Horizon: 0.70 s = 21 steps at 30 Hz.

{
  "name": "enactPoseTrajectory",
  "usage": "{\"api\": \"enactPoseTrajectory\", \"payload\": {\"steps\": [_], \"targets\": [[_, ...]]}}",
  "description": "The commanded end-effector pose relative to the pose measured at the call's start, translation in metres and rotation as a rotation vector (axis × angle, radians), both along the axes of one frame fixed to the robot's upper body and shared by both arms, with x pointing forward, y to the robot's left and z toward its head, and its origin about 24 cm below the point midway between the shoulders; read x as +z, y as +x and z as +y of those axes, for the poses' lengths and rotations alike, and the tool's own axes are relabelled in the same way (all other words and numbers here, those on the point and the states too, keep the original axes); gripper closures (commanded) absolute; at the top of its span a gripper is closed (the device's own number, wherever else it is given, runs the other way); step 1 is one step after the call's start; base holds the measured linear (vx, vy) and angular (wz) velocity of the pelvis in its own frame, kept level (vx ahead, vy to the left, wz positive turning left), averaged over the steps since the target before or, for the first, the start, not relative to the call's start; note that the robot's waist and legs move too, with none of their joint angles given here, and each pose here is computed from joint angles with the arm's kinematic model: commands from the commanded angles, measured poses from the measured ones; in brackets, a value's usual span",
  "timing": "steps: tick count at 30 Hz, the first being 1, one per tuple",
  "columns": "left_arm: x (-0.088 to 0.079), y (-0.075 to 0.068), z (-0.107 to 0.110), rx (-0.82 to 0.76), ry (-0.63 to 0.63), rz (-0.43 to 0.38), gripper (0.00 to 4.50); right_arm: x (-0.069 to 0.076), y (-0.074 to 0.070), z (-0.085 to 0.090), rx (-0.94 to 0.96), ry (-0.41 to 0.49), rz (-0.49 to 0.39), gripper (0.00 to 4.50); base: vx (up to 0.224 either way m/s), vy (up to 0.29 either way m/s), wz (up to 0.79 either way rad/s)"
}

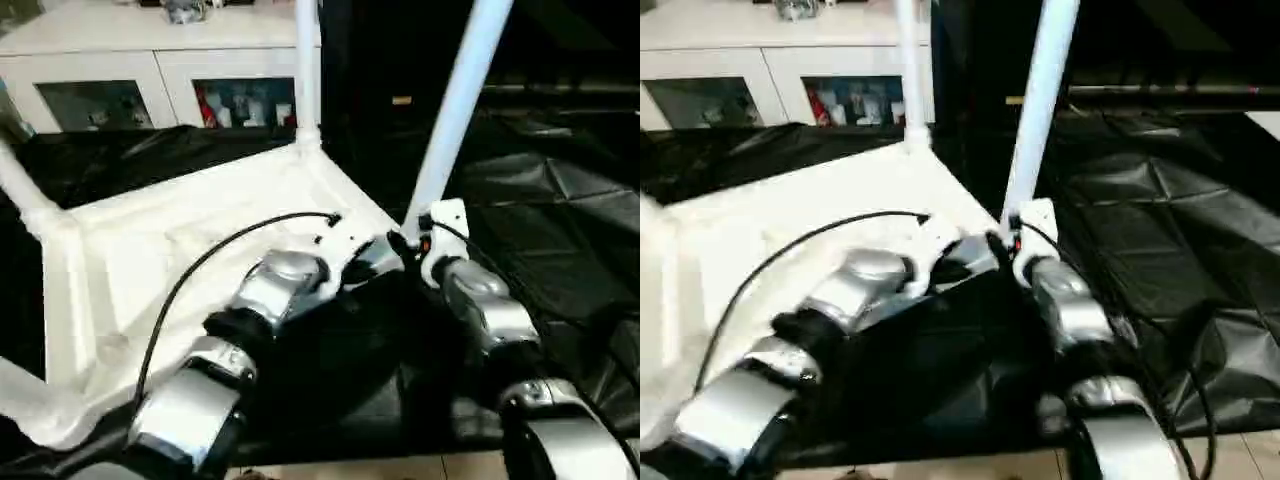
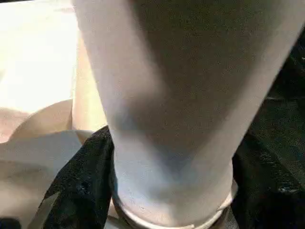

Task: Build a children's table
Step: Rotate leg to tighten

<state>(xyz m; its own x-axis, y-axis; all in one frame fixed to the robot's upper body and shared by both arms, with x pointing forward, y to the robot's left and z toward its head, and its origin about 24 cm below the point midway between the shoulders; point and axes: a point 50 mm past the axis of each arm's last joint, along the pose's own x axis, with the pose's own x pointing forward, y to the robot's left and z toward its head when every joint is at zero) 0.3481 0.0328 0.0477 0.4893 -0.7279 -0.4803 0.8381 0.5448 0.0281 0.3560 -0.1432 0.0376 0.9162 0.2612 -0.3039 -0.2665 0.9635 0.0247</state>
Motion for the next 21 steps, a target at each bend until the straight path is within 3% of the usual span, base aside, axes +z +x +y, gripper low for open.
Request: {"api": "enactPoseTrajectory", "payload": {"steps": [1,3,5,9,15,18,21], "targets": [[0.007,0.004,-0.004,0.017,-0.019,-0.06,4.5,-0.017,-0.009,0.02,0.08,0.035,0.065,1.4,0.0,0.0,0.0],[0.006,0.003,-0.001,-0.002,-0.021,-0.058,4.5,-0.013,-0.008,0.02,0.091,0.059,0.038,1.05,0.0,0.0,0.0],[0.004,0.002,0.002,-0.016,-0.011,-0.06,4.5,-0.01,-0.008,0.018,0.09,0.074,0.02,1.01,0.0,0.0,0.0],[0.0,0.002,0.022,-0.059,0.006,-0.064,4.5,0.003,-0.009,0.006,0.188,0.067,-0.033,0.56,0.0,0.0,0.0],[0.006,-0.002,0.046,-0.195,-0.027,-0.084,4.5,0.018,-0.028,-0.022,0.464,-0.018,-0.057,0.5,0.0,0.0,0.0],[0.009,-0.013,0.053,-0.368,-0.034,-0.053,4.5,0.022,-0.037,-0.034,0.561,-0.05,-0.05,0.5,0.0,0.0,0.0],[0.011,-0.019,0.054,-0.444,-0.064,-0.015,4.5,0.022,-0.041,-0.035,0.623,-0.055,-0.029,0.5,0.0,0.0,0.0]]}}
